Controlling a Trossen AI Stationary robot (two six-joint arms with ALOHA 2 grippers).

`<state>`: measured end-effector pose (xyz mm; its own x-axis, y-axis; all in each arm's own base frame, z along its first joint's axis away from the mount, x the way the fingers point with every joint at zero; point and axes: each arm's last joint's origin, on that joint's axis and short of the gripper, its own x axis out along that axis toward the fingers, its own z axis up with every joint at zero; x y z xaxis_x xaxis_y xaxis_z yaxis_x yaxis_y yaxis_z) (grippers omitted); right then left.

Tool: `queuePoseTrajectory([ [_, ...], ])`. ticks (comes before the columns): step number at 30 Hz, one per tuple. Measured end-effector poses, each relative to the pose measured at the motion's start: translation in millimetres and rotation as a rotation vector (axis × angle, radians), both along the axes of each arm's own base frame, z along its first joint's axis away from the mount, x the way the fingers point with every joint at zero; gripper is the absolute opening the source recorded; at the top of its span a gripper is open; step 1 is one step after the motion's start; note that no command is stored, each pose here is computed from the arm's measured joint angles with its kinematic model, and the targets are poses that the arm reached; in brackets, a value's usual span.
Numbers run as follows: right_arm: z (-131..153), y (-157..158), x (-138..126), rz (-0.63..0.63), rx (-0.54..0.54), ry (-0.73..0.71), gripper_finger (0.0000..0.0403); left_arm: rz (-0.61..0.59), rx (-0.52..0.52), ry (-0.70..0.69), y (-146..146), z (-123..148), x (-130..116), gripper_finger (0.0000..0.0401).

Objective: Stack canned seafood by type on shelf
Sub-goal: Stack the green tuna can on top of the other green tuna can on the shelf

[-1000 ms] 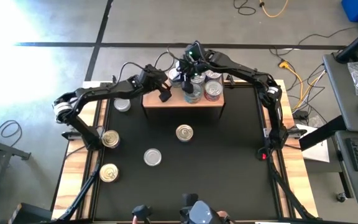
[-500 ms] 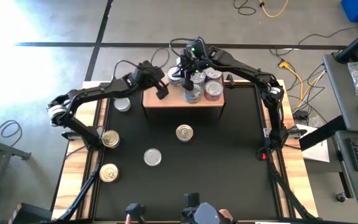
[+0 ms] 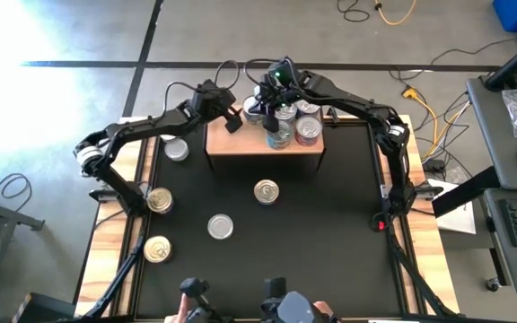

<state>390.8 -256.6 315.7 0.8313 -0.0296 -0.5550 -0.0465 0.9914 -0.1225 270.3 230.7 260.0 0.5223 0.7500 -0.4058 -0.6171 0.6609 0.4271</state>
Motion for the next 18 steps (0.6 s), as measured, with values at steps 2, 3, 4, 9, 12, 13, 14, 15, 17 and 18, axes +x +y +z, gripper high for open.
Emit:
queuePoseTrajectory([
  [2,0.5,-0.2,0.3,0.0,-0.003,-0.005,0.0012,0.003,-0.001,0.012,3.6,-4.3,0.2,0.039],
  [3,0.8,-0.4,0.6,0.0,-0.006,-0.01,0.0012,0.004,-0.004,0.015,5.5,-6.8,0.5,0.039],
  [4,1.2,-0.6,0.9,0.0,-0.01,-0.015,0.0012,0.002,-0.011,0.018,7.3,-9.0,0.1,0.039],
  [9,0.3,-0.8,1.1,0.0,-0.012,-0.017,0.0012,-0.012,-0.017,0.013,10.7,-12.5,0.8,0.039],
  [12,-1.6,-1.2,1.7,0.0,-0.015,-0.022,0.0012,-0.032,-0.026,0.004,10.4,-12.6,1.3,0.039],
  [13,-2.8,-1.2,1.6,-0.001,-0.014,-0.018,0.0012,-0.039,-0.033,0.001,9.4,-12.7,1.9,0.039],
  [14,-4.3,-1.3,1.5,-0.005,-0.019,-0.012,0.0012,-0.047,-0.04,0.001,7.8,-13.1,2.9,0.039],
  [15,-5.9,-1.7,1.4,-0.015,-0.027,-0.005,0.0012,-0.054,-0.049,0.0,5.7,-13.5,4.3,0.039],
  [17,-8.7,-2.3,1.1,-0.034,-0.037,0.009,0.0012,-0.069,-0.063,0.008,1.2,-14.8,7.1,0.039],
  [18,-10.3,-2.4,1.1,-0.036,-0.036,0.012,0.0012,-0.078,-0.07,0.013,-1.3,-15.5,8.7,0.039],
])
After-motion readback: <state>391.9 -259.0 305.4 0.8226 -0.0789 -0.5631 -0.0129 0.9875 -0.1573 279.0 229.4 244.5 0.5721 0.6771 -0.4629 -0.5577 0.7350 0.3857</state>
